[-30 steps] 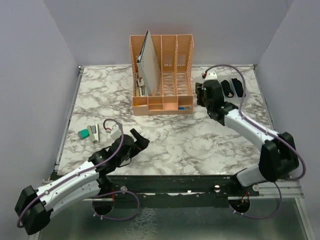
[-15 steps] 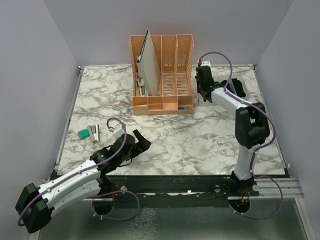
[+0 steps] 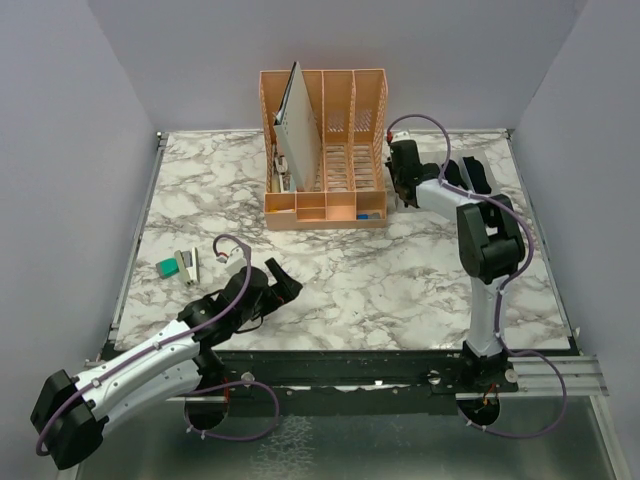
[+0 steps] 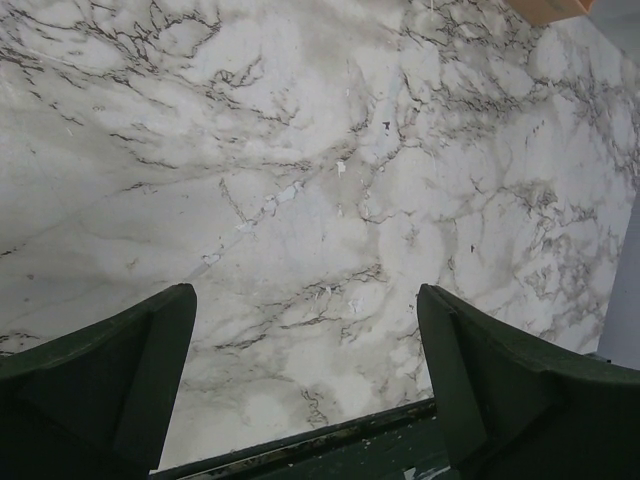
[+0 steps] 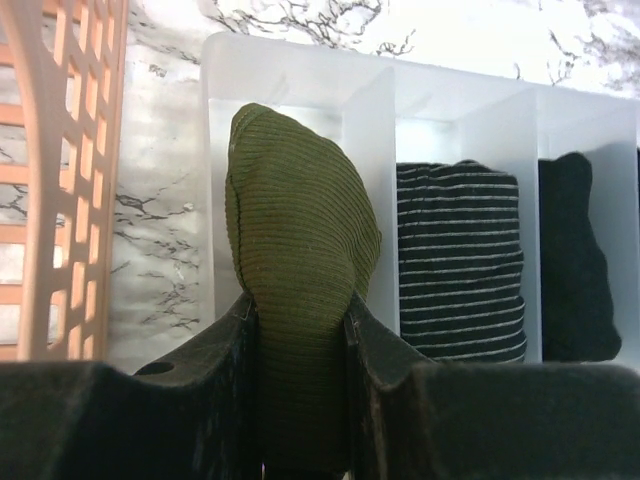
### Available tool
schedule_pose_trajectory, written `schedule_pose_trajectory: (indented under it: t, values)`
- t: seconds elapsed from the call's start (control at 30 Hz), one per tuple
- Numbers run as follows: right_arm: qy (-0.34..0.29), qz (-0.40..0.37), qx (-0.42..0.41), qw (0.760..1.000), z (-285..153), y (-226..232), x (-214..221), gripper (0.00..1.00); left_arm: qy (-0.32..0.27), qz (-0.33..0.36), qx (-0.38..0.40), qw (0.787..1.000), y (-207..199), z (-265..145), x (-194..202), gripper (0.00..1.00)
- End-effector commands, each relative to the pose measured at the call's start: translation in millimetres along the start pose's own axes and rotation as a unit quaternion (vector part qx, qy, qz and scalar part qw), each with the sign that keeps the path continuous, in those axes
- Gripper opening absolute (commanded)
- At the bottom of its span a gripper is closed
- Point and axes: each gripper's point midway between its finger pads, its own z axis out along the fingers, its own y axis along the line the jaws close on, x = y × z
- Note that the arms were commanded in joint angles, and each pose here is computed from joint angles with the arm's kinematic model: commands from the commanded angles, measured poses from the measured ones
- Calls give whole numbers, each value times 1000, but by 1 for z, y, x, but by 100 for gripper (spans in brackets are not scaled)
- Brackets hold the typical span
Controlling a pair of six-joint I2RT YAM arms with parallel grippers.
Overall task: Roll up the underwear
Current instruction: Place the underwear in the storage box.
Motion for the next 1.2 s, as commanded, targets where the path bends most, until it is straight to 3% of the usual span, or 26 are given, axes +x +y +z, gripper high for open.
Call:
schedule_pose_trajectory:
  t: [0.0, 0.2, 0.5, 0.77, 0.87, 1.03, 1.17]
  values:
    - [-31, -37, -27, 998, 15, -1, -5, 0, 11, -8, 15, 1000, -4, -3, 3, 99]
    - [-34, -49, -61, 996, 22, -6, -4, 0, 10, -7, 14, 1000, -4, -4, 1, 99]
    - [-5, 28, -156, 987, 27, 5, 9, 6, 14, -12, 13, 1000, -4, -3, 3, 99]
    - [12, 43, -164, 985, 26, 12, 21, 7, 14, -18, 13, 1000, -3, -1, 3, 99]
    - [23, 47, -166, 985, 26, 14, 25, 15, 16, -19, 16, 1000, -4, 1, 4, 99]
    - [24, 53, -178, 982, 20, 14, 14, 41, 23, -16, 11, 1000, -5, 3, 6, 99]
    - [-11, 55, -183, 981, 4, 7, -13, 50, 24, -19, 8, 1000, -3, 4, 6, 99]
